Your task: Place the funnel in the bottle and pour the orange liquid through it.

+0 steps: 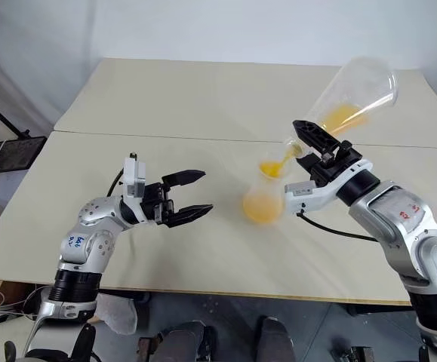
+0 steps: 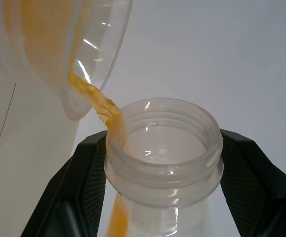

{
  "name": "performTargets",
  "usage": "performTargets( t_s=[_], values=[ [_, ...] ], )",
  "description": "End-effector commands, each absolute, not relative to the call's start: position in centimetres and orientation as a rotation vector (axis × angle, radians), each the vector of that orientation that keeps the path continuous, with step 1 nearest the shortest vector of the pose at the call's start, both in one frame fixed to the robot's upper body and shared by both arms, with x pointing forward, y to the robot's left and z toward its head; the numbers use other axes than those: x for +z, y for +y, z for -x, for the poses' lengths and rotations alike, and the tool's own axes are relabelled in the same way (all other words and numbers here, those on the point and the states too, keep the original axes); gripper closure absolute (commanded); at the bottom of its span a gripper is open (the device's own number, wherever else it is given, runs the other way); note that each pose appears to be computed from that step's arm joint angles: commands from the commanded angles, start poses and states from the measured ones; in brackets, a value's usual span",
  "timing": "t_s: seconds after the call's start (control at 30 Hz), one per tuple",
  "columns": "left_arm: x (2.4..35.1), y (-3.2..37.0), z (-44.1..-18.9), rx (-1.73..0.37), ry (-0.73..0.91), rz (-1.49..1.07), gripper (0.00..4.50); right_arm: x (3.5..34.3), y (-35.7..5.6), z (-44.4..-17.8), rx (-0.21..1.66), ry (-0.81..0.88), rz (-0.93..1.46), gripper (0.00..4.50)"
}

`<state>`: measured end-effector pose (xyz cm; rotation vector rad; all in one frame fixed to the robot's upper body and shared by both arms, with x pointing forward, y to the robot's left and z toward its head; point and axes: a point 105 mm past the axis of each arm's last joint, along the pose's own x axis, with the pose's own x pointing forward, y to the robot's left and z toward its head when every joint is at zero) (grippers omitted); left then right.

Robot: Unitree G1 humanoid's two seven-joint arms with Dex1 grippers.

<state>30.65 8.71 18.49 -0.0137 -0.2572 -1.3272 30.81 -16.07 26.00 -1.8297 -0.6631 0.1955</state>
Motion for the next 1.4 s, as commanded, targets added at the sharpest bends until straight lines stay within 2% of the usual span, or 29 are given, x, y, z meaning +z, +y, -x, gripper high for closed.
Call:
performTargets(
  t_s=[0.03,1.4],
  values=[
    [19.89,8.29,-29.92,-1.352,-0.331,-0.01,0.0,27.5,-15.6,-30.25,0.153,-0.731,1.839,1.7],
    [20.09,8.27,-29.91,-1.336,-0.358,-0.034,0.0,27.26,-15.43,-30.67,0.148,-0.736,1.865,1.7]
  ],
)
